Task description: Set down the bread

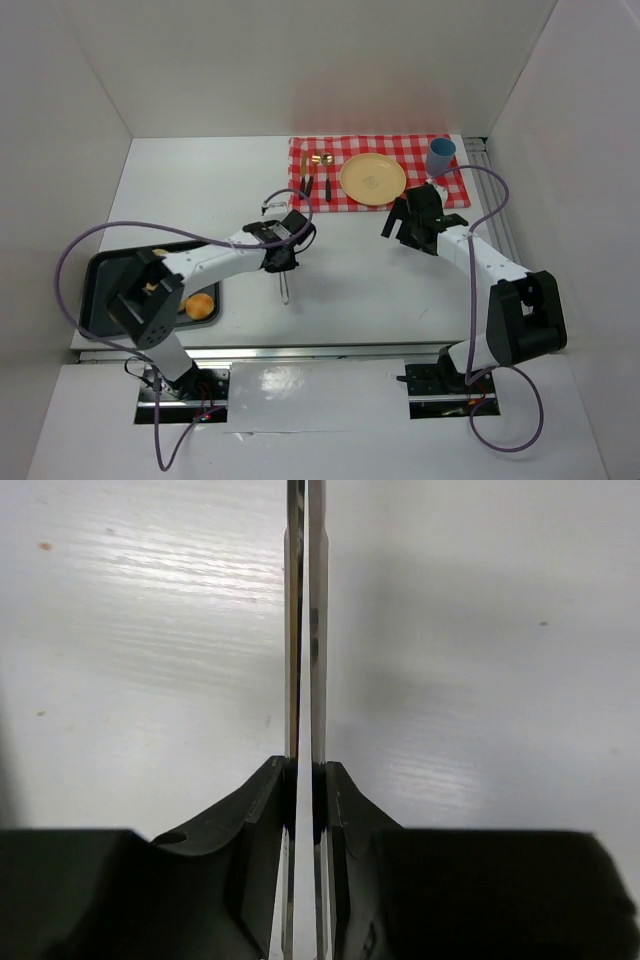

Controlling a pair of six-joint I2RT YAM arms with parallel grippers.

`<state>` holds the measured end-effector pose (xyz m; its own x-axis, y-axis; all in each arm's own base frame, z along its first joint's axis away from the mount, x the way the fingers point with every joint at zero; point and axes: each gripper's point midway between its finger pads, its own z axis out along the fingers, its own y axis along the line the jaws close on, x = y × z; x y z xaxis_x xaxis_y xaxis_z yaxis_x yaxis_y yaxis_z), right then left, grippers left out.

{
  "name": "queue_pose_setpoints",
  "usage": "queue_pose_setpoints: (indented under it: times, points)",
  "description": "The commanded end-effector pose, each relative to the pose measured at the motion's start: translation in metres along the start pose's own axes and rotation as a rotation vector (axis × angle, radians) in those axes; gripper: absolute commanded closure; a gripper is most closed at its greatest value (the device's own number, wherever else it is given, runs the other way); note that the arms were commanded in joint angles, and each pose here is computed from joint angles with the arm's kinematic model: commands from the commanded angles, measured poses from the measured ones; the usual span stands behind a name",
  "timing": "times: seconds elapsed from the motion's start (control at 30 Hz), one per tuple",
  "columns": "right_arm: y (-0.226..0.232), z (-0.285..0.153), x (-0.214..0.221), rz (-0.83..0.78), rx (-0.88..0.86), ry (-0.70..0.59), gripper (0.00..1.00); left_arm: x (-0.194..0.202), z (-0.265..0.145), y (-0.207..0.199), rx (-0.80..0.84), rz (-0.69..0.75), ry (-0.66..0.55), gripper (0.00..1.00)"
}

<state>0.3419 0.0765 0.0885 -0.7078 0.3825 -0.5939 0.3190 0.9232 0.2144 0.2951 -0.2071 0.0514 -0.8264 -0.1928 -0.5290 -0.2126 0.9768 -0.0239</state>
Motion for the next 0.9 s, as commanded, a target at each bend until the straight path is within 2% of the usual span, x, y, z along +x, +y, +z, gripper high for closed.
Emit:
queue_pose_setpoints:
  times: [0.0,0.03,0.2,0.27,0.4,0.47,0.6,0.87]
  points:
    - [0.009,-0.005,-0.019,0.012,-0.046,-0.066,0.0,-0.03,-0.048,0.023,0.001,-0.035,-0.098,0.82]
    - [0.011,-0.005,-0.018,0.011,-0.054,-0.061,0.0,-0.046,-0.068,0.026,0.018,-0.044,-0.146,0.82]
    - [0.012,-0.004,-0.02,0.021,-0.075,-0.07,0.0,-0.063,-0.109,0.062,-0.057,-0.01,-0.165,0.78]
    - [0.017,-0.001,-0.019,0.02,-0.094,-0.061,0.0,-0.058,-0.122,0.09,-0.159,0.024,-0.119,0.73]
    - [0.017,0.003,-0.015,0.01,-0.102,-0.054,0.0,-0.057,-0.128,0.107,-0.213,0.049,-0.091,0.68]
    - [0.018,0.006,-0.012,0.008,-0.103,-0.039,0.0,-0.056,-0.132,0.121,-0.252,0.038,-0.066,0.55]
    - [0.021,0.006,-0.013,0.009,-0.117,-0.043,0.0,-0.059,-0.14,0.138,-0.296,0.01,-0.053,0.39]
    - [0.022,0.008,-0.012,-0.001,-0.126,-0.038,0.0,-0.072,-0.136,0.165,-0.337,-0.05,-0.061,0.37]
